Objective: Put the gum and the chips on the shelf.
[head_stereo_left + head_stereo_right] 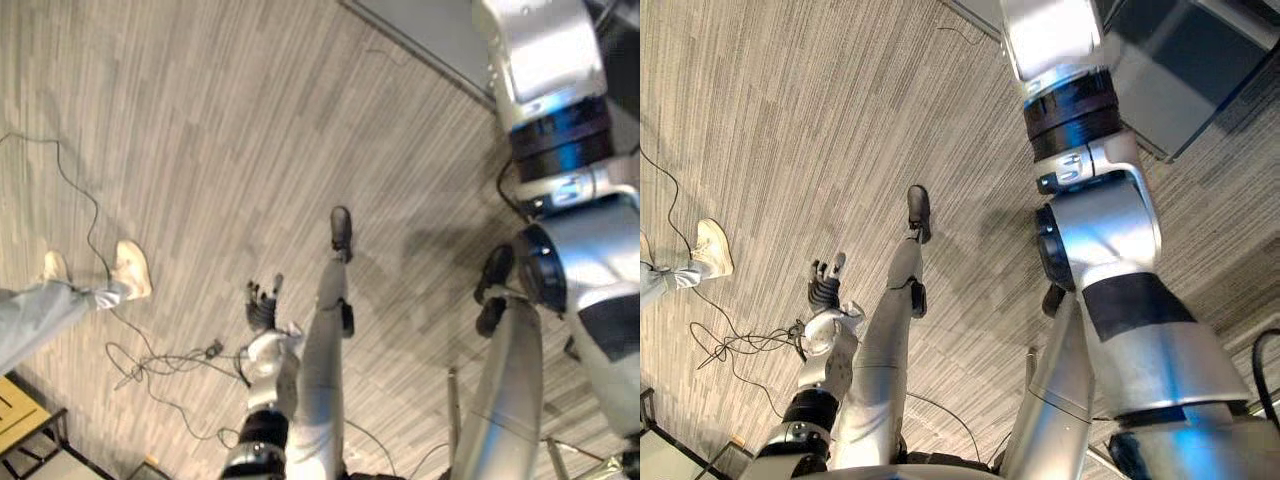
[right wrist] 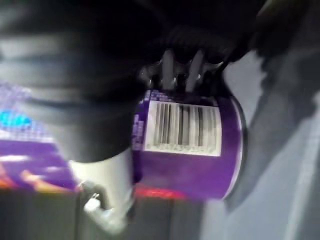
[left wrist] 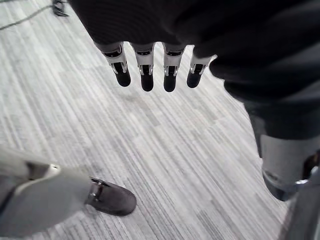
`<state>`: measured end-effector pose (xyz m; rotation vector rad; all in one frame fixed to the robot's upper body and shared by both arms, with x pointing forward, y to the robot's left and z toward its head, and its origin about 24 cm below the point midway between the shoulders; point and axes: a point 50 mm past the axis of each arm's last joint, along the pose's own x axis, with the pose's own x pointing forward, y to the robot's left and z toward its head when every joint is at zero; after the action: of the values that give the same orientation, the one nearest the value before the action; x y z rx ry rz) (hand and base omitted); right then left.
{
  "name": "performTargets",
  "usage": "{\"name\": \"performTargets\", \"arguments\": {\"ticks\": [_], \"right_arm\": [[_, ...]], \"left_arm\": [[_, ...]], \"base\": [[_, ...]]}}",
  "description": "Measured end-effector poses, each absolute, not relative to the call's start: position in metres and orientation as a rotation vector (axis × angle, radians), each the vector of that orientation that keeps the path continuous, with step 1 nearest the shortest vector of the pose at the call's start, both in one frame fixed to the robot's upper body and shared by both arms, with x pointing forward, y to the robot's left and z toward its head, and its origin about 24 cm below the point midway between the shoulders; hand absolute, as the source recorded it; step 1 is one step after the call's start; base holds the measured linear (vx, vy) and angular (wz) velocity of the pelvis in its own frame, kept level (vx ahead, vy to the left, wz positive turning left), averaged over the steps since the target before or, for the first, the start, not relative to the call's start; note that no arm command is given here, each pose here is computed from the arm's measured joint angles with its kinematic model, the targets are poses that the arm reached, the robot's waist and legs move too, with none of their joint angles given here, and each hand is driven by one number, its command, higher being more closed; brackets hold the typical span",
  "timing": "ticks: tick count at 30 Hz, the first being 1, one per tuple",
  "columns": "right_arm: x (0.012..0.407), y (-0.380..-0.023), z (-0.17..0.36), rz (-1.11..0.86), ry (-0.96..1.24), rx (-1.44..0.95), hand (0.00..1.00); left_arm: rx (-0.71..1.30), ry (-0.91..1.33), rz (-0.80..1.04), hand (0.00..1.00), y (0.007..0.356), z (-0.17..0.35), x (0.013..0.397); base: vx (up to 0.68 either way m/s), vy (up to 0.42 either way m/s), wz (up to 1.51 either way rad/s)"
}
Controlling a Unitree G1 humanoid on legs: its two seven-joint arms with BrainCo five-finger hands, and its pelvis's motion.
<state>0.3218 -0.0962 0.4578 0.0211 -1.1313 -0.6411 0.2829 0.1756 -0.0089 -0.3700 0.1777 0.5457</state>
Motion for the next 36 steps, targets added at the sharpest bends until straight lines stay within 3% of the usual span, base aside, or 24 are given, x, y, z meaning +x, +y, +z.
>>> {"name": "performTargets", "arguments": {"ticks": [8, 36], "right_arm": [[0.327, -0.097, 0.451, -0.663, -1.063, 0.043, 0.00], [0.383, -0.091, 0.345, -0.552, -0.664, -0.065, 0.00]], "left_arm": [[-0.384, 0.179, 0.557, 0.00, 0.180, -0.009, 0.281], [-0.265, 0.251, 0.433, 0.00, 0.172, -0.023, 0.279]], "base": [[0.00, -0.009, -0.02], [0.01, -0.019, -0.04]]}}
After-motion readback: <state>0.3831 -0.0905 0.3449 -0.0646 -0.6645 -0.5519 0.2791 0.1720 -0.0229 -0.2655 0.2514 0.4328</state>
